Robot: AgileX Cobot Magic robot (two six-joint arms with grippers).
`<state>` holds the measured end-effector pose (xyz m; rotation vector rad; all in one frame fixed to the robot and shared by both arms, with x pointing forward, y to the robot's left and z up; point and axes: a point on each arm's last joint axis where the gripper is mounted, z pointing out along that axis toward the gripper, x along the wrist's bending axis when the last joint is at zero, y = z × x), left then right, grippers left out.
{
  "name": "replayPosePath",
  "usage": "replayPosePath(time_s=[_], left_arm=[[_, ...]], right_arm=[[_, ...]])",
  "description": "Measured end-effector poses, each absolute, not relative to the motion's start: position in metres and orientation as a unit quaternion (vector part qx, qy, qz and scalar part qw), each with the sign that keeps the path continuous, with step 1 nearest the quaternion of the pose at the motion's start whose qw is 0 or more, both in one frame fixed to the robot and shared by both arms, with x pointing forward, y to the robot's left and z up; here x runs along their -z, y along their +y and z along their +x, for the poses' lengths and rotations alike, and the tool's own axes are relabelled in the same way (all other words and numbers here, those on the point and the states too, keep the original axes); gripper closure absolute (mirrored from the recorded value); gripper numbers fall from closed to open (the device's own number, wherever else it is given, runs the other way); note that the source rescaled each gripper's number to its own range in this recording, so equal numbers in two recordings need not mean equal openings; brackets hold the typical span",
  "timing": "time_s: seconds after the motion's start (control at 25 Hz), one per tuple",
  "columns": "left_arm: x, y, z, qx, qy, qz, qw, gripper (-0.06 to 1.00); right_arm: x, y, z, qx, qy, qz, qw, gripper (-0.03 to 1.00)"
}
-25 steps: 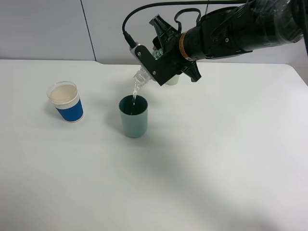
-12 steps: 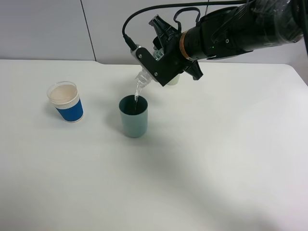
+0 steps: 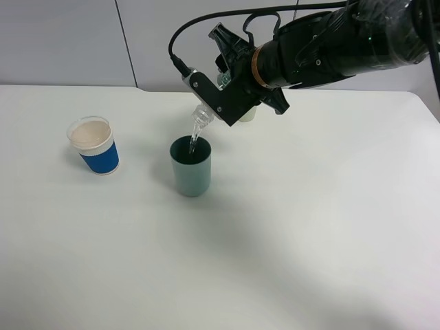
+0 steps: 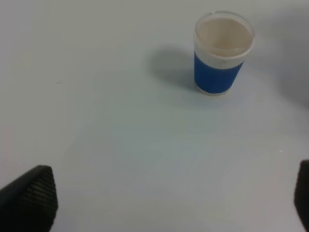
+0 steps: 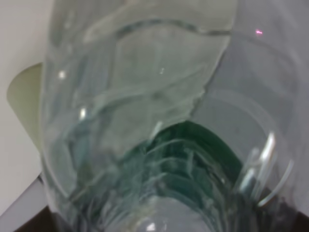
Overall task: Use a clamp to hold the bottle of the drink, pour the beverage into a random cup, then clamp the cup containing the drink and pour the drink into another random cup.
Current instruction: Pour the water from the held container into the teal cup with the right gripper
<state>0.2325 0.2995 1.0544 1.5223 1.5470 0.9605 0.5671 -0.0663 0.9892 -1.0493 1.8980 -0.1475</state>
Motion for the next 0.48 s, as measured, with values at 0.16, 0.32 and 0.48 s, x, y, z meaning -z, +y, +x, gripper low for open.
replayPosePath(time_s=[0.16, 0.32, 0.48], left_arm=[[-1.0544, 0.2995, 0.2325, -0.375, 0.604, 0.595, 0.375, -0.06], [-1.0544, 0.2995, 0.2325, -0.375, 0.604, 0.595, 0.375, -0.06], [-1.0544, 0.2995, 0.2325, -0.375, 0.604, 0.595, 0.375, -0.06]], right_arm=[[-0.9893, -0.0679, 0.5675, 0.073, 0.775, -0.422, 0.464, 0.93], [-0.9896, -0.0666, 0.5664, 0.076, 0.775, -0.422, 0.464, 0.93], [-0.9899, -0.0645, 0.5651, 0.075, 0.774, -0.424, 0.465, 0.93]])
